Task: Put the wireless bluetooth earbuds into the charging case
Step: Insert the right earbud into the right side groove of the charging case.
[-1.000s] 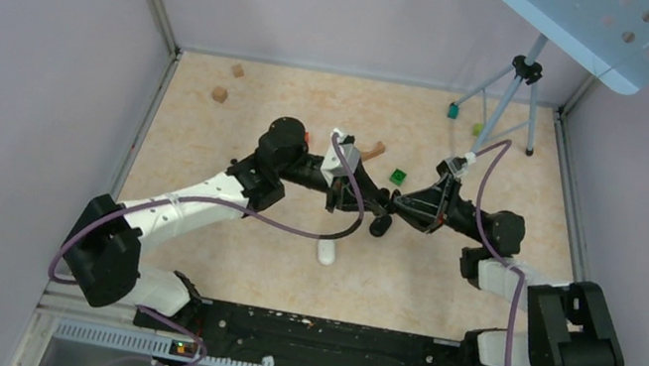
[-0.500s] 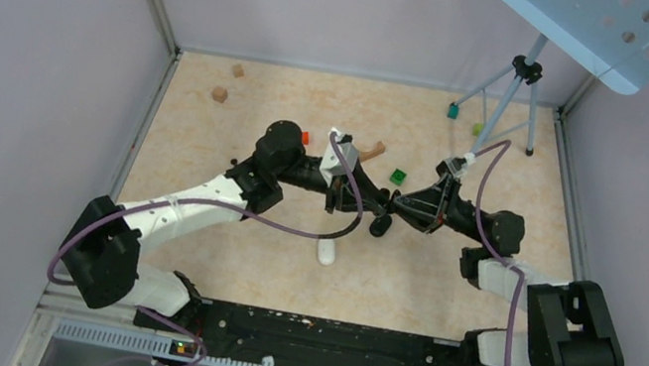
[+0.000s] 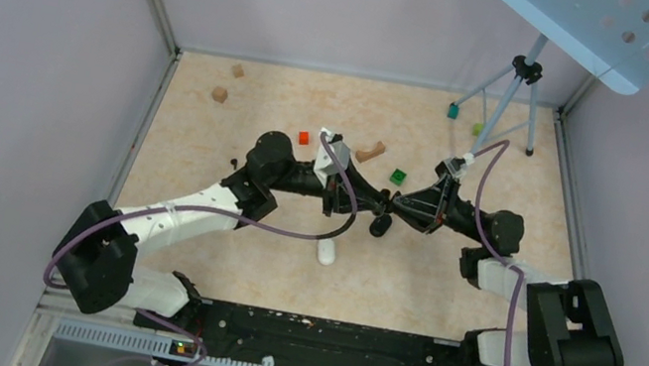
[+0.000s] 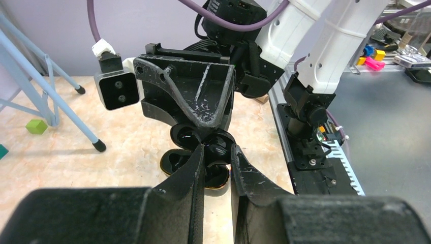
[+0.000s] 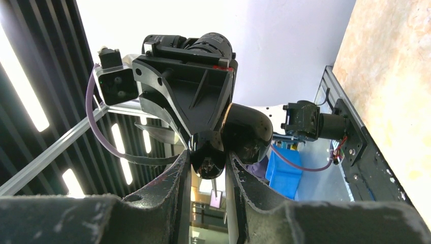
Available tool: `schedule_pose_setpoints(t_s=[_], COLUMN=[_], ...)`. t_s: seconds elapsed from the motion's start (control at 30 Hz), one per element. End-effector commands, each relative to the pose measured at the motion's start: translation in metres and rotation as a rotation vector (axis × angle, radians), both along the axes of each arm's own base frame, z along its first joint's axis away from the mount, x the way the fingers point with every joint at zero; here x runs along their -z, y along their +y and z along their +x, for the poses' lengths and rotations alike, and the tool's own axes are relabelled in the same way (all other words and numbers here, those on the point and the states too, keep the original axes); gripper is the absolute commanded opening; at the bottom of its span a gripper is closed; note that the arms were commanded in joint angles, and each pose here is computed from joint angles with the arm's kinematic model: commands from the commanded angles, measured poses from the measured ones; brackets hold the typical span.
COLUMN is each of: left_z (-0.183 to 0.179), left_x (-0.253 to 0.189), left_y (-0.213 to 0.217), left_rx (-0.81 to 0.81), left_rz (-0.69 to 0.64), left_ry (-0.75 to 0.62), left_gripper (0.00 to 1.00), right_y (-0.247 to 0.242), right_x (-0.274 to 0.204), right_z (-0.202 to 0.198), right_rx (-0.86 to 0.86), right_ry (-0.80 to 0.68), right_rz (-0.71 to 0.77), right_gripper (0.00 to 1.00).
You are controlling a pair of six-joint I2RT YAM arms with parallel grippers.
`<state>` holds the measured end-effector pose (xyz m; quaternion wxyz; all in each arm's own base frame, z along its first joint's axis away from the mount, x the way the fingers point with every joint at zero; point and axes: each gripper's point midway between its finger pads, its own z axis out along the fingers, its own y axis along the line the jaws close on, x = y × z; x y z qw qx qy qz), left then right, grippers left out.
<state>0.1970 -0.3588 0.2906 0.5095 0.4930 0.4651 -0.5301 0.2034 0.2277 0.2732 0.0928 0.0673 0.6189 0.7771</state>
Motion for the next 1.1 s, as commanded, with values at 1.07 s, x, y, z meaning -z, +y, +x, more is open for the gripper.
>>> schedule_pose_setpoints(t_s=[1.07], left_z=[-0.012], left_x=[0.008], left_y=[0.012], left_rx=[-0.029], left_rz=[0.042], left_ry=[0.270], left_gripper=[0.00], right_y=[-0.003], right_x=[-0.031], right_z=[-0.040], right_rx=[0.048], right_ry=[-0.525], right_rz=[0.043], right_gripper=[0.00])
